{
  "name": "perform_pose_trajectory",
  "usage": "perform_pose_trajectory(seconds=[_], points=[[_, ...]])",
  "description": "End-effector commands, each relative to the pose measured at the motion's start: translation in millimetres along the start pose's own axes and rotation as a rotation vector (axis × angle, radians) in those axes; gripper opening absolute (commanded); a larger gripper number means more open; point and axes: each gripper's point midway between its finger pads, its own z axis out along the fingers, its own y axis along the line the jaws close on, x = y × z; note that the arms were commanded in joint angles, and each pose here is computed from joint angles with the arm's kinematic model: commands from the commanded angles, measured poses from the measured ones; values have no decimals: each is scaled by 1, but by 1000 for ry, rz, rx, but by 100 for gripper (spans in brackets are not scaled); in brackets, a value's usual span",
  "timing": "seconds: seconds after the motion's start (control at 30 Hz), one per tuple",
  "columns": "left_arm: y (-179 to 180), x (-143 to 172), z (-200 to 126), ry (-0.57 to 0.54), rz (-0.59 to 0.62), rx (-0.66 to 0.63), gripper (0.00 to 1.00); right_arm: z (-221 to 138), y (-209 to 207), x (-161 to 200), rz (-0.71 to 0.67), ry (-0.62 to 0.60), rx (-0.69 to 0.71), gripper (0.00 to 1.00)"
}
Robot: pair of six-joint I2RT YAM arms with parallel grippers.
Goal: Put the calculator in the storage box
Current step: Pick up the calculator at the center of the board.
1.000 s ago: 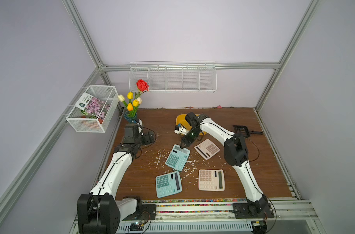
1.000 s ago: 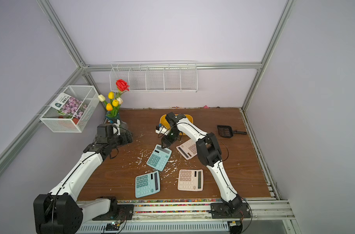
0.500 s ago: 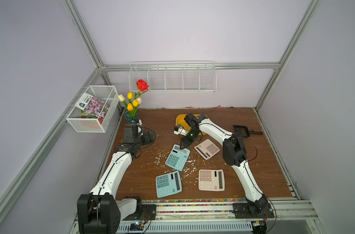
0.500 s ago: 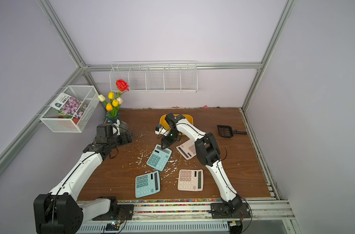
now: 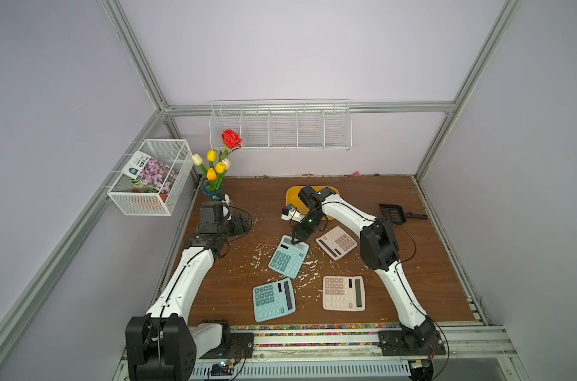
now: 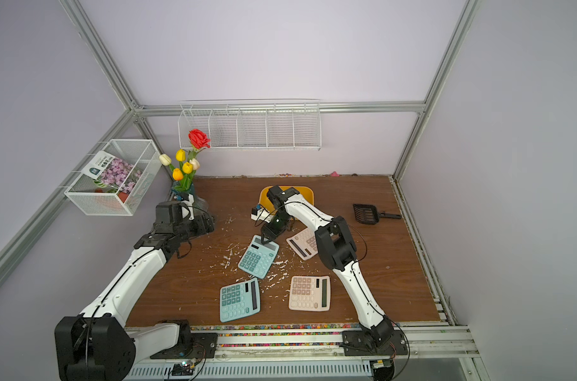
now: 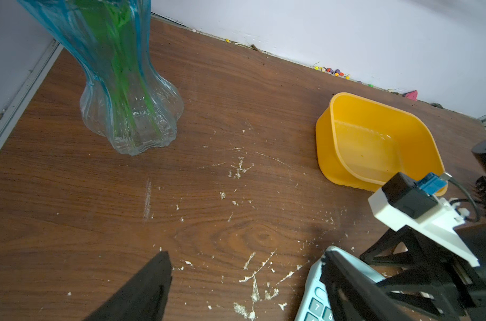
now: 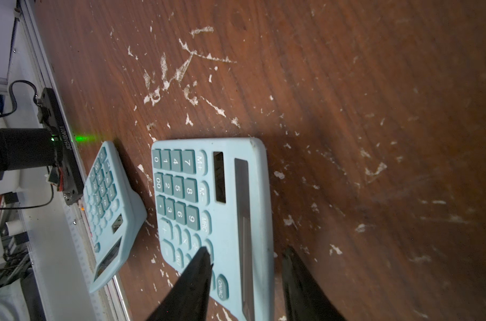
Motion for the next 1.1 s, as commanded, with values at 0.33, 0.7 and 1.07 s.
perform_pose_trajectory(seconds=[0.33,0.7,1.07], points=[[1,0,1,-4,-14,8,89,14,-1,8,31,38,-27,35],[1,-1,-1,-9,-13,9,89,3,7,2,32,14,-32,25],[2,-2,-1,-13,-11,3,89,-11,20,5,116,4,-99,10]])
